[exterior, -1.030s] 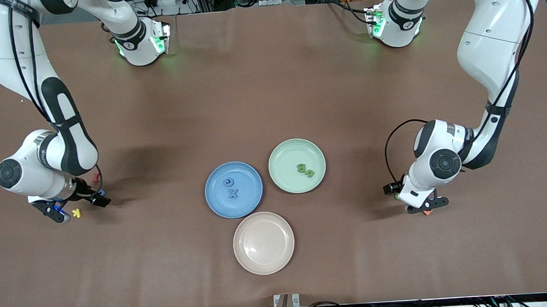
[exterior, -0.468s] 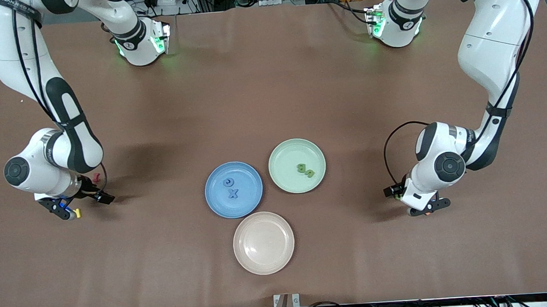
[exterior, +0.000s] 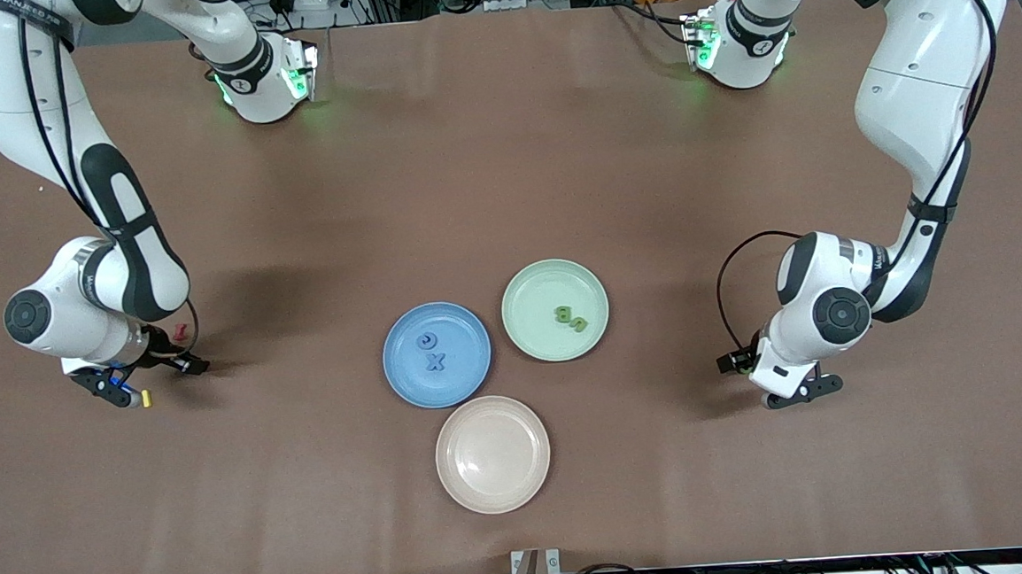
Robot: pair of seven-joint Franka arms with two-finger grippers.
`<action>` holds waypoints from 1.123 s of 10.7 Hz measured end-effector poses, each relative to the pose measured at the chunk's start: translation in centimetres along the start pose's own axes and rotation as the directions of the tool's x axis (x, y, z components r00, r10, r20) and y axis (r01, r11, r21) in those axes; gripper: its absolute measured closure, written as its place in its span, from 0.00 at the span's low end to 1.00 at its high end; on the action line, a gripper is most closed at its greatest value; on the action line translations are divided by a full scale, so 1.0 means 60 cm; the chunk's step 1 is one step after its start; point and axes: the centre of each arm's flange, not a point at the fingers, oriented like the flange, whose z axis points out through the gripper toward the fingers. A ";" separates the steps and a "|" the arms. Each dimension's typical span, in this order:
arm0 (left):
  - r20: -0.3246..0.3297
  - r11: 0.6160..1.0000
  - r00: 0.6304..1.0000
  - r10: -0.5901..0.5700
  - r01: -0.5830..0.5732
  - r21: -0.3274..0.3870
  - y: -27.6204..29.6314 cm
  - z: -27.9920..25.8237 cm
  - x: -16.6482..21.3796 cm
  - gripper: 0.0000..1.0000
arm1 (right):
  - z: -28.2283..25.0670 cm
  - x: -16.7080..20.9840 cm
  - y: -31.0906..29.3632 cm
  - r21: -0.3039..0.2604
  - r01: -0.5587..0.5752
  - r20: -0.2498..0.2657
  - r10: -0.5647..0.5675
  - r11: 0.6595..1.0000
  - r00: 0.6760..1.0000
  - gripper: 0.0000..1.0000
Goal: Sort letters by color into matching plates
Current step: 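Grasp the blue a with the right gripper while the left gripper grasps green P, then place the a on the blue plate while the left gripper drops P on green plate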
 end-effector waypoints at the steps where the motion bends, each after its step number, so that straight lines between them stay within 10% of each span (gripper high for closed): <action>1: -0.001 1.000 1.000 -0.001 0.001 -0.001 0.000 0.000 0.001 0.00 | 0.000 0.001 0.006 0.001 0.011 0.001 -0.011 1.000 1.000 0.38; 7: -0.030 1.000 0.999 -0.017 0.017 -0.016 0.015 -0.021 0.009 0.71 | -0.004 0.003 0.023 0.019 0.043 0.004 -0.043 0.999 0.999 0.57; 12: -0.045 0.997 0.996 -0.072 0.070 -0.044 0.043 -0.030 0.003 0.71 | -0.005 0.002 0.024 0.028 0.052 -0.011 -0.052 0.998 0.999 0.70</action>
